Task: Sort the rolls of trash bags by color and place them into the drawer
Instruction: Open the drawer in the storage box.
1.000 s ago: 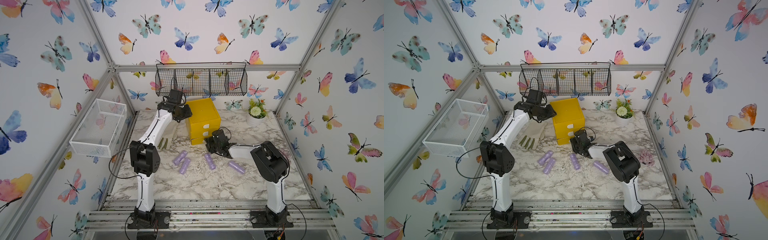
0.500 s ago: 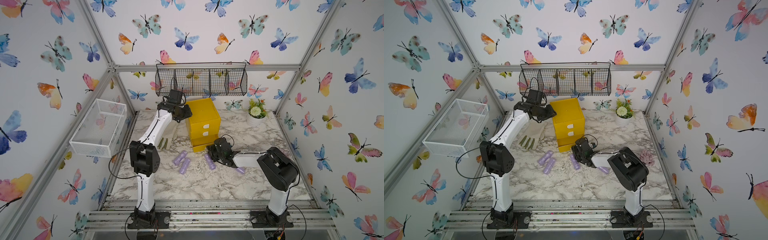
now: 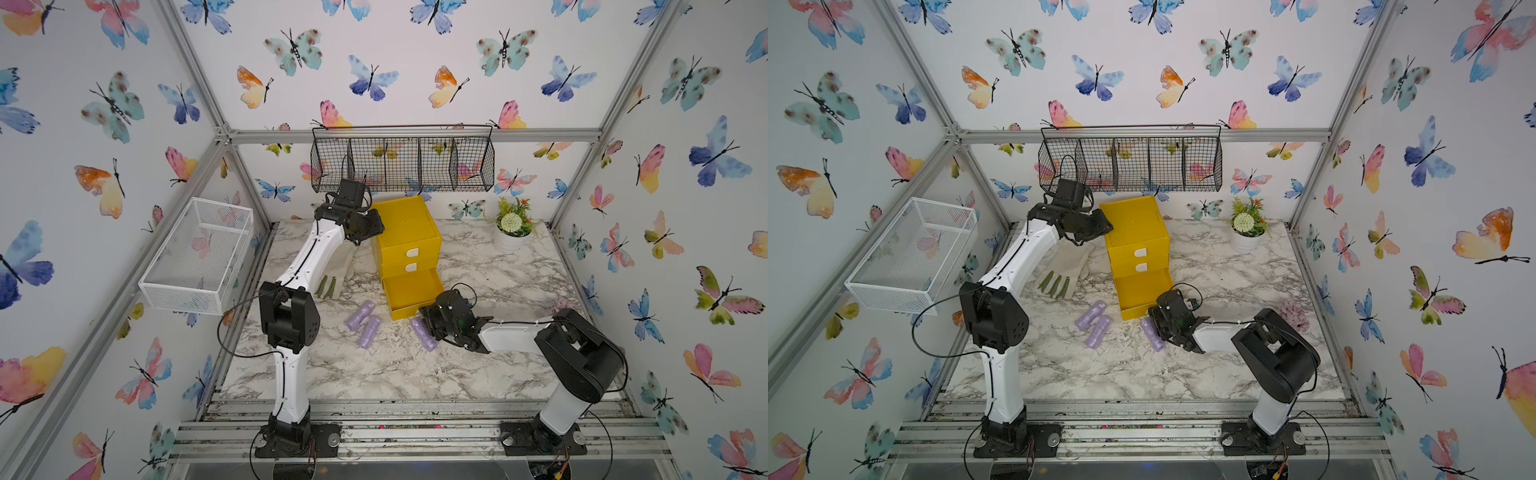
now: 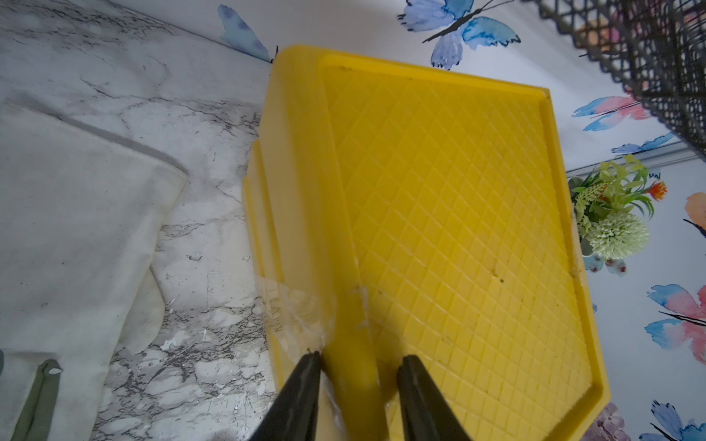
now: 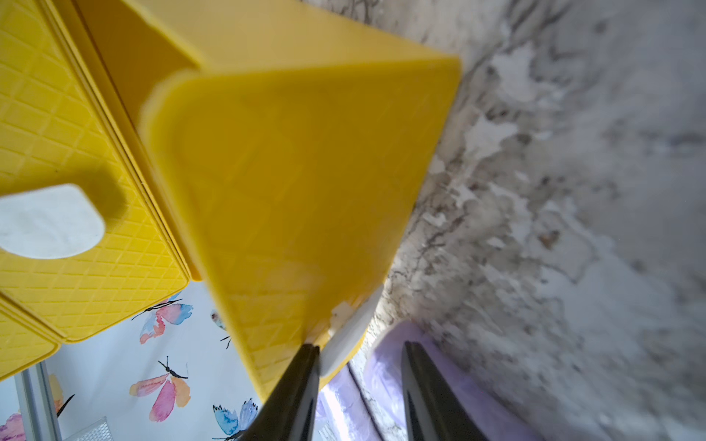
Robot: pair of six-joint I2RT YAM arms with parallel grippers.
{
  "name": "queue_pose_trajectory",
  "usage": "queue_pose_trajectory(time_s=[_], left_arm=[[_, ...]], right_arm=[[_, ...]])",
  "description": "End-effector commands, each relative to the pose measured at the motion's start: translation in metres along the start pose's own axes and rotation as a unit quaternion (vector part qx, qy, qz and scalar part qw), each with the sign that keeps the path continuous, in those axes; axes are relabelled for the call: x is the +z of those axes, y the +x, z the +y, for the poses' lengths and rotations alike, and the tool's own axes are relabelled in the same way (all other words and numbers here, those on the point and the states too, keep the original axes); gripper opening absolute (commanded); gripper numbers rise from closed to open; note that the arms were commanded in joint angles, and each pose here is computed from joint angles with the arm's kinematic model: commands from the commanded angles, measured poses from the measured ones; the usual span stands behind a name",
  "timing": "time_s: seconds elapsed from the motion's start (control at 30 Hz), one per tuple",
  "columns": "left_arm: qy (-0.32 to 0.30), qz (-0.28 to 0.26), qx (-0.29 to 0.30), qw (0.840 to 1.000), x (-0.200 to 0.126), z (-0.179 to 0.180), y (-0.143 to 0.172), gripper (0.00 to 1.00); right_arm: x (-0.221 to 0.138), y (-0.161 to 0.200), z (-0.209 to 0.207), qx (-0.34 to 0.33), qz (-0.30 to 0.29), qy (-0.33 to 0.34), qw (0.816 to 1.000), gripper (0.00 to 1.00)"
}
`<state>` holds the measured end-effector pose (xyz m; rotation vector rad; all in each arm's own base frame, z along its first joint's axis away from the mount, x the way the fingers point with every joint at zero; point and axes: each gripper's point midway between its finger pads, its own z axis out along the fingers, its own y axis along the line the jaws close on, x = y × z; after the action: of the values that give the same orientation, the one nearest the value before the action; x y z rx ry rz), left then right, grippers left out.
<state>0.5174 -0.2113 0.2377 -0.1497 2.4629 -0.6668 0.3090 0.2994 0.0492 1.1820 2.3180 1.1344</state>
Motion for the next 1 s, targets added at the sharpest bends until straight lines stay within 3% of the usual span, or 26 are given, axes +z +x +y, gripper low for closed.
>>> queue_pose_trajectory(time_s=[0.0, 0.97], left_arm=[[-0.033, 0.061, -0.013, 0.998, 0.012, 0.019, 0.034, 0.39], [-0.033, 0.060, -0.012, 0.998, 0.013, 0.019, 0.033, 0.39]], right_arm=[[-0.006, 0.003, -0.022, -0.008, -0.005, 0.031, 0.999, 0.40], [-0.022, 0.012, -0.037, -0.021, -0.003, 0.044, 0.999, 0.40]])
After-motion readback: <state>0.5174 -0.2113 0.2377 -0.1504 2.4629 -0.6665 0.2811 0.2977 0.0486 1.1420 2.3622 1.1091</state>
